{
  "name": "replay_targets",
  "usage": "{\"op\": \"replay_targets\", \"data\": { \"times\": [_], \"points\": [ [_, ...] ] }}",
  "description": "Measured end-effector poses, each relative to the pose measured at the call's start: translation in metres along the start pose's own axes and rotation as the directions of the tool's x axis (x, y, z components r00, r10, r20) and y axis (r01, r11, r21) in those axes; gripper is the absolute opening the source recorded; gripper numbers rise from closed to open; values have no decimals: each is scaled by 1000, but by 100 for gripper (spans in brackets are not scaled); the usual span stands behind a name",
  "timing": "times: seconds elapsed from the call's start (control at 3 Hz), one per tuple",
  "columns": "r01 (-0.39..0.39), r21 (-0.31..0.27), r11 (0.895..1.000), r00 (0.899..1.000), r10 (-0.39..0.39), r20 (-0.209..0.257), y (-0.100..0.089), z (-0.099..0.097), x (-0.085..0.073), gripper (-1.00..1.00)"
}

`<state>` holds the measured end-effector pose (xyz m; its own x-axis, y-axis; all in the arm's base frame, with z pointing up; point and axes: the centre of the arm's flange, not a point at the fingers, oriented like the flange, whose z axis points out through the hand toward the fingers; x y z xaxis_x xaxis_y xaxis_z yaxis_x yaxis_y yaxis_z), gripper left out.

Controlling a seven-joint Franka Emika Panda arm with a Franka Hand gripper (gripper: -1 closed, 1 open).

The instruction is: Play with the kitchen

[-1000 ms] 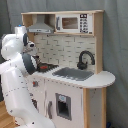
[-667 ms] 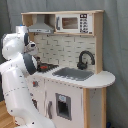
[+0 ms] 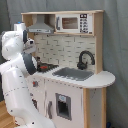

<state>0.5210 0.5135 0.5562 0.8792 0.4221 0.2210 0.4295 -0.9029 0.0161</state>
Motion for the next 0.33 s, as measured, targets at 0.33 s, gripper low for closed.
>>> {"op": "replay_targets", "data": {
  "times": [0.33],
  "points": [
    [7,-16,1000,1000,-7,12,0,-25,-4,100]
  ]
}}
